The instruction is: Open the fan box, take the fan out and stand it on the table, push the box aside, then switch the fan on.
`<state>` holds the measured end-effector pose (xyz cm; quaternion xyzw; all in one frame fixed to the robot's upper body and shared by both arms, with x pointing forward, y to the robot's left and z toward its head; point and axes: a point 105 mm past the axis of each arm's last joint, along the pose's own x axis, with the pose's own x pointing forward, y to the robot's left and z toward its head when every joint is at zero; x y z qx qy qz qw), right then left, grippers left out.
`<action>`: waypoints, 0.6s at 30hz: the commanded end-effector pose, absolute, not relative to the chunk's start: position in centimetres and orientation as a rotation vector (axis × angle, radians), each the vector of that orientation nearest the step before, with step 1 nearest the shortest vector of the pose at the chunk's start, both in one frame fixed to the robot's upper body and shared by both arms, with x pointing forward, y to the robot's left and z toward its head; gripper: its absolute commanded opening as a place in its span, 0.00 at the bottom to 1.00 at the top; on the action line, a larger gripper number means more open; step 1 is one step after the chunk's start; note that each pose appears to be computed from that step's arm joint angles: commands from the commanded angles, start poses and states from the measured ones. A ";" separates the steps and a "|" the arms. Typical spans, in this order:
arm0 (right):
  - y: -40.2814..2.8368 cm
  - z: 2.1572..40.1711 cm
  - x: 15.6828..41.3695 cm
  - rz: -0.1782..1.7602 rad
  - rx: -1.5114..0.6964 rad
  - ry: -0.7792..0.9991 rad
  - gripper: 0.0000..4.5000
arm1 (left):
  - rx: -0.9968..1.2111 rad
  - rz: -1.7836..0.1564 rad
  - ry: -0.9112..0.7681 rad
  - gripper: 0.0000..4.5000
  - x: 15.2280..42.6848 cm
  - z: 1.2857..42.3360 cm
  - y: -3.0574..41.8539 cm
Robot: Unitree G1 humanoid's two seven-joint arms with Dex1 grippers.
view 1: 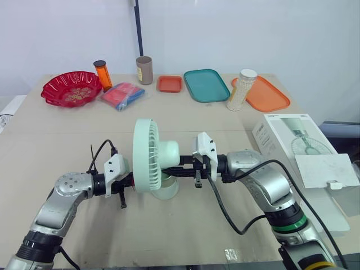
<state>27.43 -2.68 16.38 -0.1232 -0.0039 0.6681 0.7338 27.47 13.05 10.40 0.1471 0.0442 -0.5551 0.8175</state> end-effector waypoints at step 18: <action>-2.1 15.5 27.2 1.476 -0.285 0.029 0.09 | 0.307 -1.281 0.011 0.00 26.1 11.4 10.4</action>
